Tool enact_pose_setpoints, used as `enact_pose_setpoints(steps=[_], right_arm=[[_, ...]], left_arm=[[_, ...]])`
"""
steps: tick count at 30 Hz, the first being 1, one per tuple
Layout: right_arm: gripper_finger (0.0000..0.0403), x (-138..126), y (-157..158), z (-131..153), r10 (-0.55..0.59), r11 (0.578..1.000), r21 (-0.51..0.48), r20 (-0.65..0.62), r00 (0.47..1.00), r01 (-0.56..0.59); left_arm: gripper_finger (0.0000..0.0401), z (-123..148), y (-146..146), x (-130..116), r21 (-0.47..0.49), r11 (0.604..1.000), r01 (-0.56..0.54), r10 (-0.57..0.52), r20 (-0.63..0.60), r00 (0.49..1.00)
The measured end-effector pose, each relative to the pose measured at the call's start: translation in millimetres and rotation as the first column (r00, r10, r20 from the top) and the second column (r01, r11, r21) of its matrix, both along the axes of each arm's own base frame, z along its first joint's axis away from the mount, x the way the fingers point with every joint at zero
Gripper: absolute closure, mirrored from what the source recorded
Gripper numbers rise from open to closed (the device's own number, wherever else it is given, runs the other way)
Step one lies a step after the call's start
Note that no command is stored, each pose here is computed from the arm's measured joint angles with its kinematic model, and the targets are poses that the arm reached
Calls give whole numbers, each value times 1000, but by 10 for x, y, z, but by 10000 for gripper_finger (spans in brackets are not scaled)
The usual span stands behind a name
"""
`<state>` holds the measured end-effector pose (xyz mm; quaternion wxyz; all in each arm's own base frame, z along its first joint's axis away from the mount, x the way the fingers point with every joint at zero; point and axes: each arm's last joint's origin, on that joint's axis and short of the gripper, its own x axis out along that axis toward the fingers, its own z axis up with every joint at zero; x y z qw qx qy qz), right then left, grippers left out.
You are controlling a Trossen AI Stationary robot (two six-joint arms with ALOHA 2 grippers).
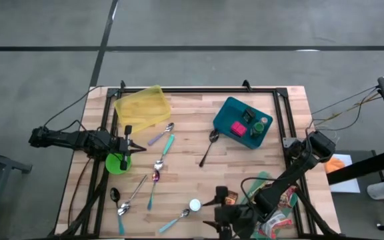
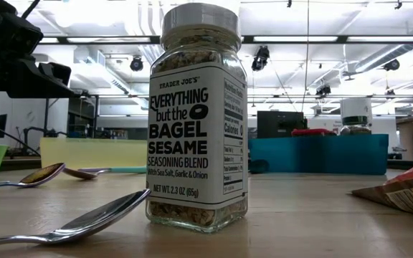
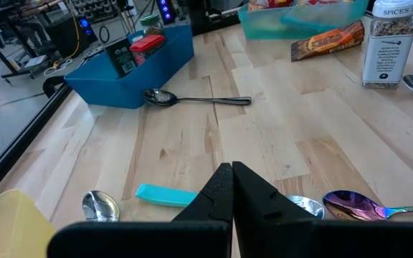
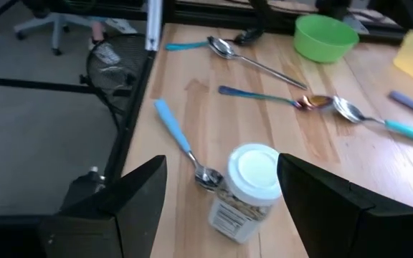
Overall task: Pick & Place Food Item
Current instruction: Put the white seasoning bottle into the blue bin
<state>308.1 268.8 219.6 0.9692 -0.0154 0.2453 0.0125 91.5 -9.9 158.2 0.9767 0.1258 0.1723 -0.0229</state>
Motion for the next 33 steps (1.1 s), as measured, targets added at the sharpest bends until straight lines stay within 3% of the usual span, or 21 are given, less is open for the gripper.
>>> enact_pose_setpoints(steps=[5,14,33], right_arm=[[132,44,-29,9,37,999,-7,-2,999,-37],[41,202,-152,42,72,993,99,5,997,-72],[37,202,-378,-230,-122,980,160,0,992,121]], left_arm=[[401,1,0,0,0,1000,0,0,0,1000],[401,1,0,0,0,1000,0,0,0,1000],[401,1,0,0,0,1000,0,0,0,1000]])
